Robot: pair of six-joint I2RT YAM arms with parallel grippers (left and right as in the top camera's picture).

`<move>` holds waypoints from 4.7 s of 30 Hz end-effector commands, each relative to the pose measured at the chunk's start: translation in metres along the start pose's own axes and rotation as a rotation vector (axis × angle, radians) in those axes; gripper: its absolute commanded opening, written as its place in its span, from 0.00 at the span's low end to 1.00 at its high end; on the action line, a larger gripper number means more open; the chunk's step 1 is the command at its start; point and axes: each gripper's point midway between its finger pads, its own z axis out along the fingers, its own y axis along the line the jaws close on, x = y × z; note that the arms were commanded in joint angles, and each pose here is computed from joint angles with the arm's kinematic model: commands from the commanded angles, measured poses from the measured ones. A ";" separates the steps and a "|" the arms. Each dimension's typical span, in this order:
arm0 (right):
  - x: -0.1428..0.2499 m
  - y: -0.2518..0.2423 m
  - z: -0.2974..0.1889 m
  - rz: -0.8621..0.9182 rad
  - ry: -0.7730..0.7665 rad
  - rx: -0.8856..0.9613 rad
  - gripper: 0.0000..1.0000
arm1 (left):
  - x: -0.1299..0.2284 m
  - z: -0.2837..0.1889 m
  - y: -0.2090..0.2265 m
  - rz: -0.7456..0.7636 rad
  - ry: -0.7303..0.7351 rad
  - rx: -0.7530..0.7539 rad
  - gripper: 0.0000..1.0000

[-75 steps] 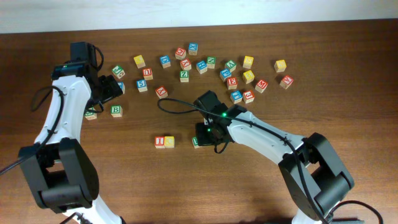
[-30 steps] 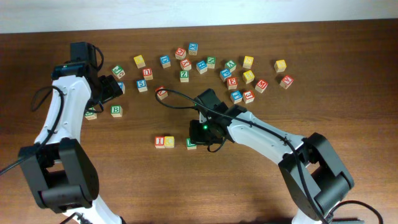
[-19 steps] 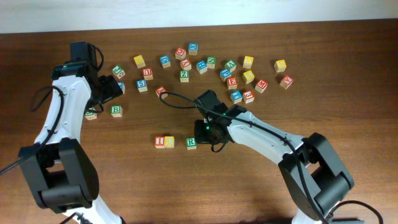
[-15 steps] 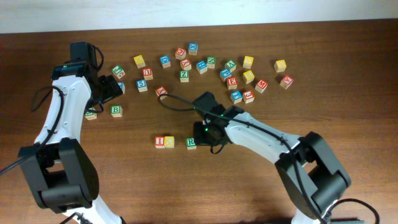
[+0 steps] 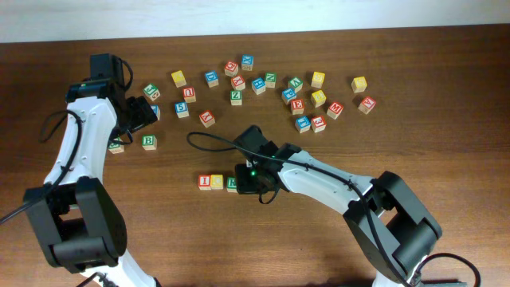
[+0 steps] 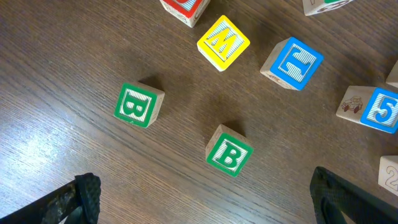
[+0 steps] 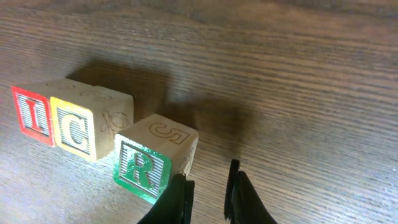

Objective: Spell out ICRA
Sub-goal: 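Push the green R block leftward toward the C block with right gripper, then nudge the R block flush against the C block with right fingers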

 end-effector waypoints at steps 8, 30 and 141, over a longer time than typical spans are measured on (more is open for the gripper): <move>-0.001 -0.007 0.004 0.003 -0.017 0.040 0.13 | 0.002 0.002 0.001 0.002 0.010 -0.001 0.99; 0.040 0.014 0.002 0.010 0.178 -0.073 0.04 | 0.002 0.002 0.001 0.002 0.010 -0.001 0.99; -0.051 -0.015 -0.020 0.009 -0.191 0.177 0.04 | 0.002 0.002 0.001 0.002 0.010 -0.001 0.99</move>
